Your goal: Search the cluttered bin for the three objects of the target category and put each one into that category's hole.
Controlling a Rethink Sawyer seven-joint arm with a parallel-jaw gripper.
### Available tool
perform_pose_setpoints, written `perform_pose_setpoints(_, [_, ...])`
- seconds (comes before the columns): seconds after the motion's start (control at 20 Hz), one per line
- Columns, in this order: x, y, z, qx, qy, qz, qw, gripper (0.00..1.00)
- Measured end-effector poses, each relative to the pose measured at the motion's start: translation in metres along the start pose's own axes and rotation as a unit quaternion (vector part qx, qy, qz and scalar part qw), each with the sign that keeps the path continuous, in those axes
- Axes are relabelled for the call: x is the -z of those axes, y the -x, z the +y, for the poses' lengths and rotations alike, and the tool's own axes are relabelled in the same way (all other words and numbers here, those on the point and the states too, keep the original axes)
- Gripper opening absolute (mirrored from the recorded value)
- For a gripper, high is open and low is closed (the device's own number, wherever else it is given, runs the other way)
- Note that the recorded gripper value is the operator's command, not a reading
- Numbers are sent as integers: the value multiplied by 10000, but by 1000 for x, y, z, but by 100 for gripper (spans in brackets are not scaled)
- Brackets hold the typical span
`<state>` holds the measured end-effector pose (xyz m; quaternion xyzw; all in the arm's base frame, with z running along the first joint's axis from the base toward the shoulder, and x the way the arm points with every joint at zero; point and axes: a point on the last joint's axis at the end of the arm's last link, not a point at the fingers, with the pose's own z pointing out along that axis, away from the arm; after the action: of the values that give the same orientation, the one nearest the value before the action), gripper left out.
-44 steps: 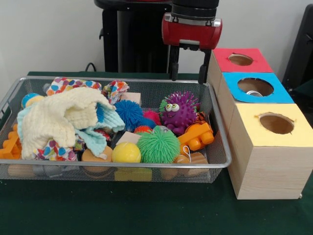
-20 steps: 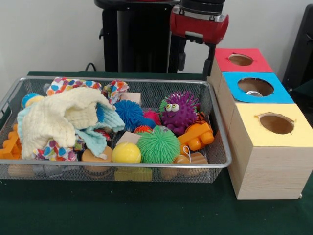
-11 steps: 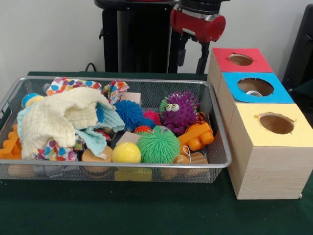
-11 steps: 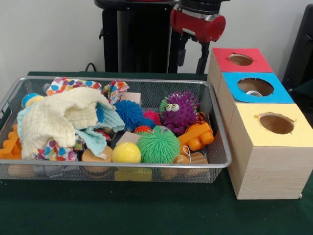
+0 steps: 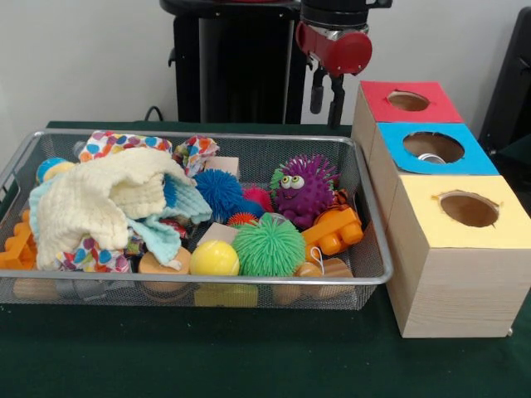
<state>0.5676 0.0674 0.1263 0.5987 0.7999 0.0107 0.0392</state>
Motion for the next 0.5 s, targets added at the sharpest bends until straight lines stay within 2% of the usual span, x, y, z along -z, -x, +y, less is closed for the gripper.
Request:
perform_pose_setpoints(0.1, [-5,-2,-6,-260,22,-28,9997,100])
perform_pose_setpoints(0.2, [-10,-4,-11,-350,61,-98,9993,100])
perform_pose_setpoints(0.5, [-39,-2,-26,-385,276,-651,9968,100])
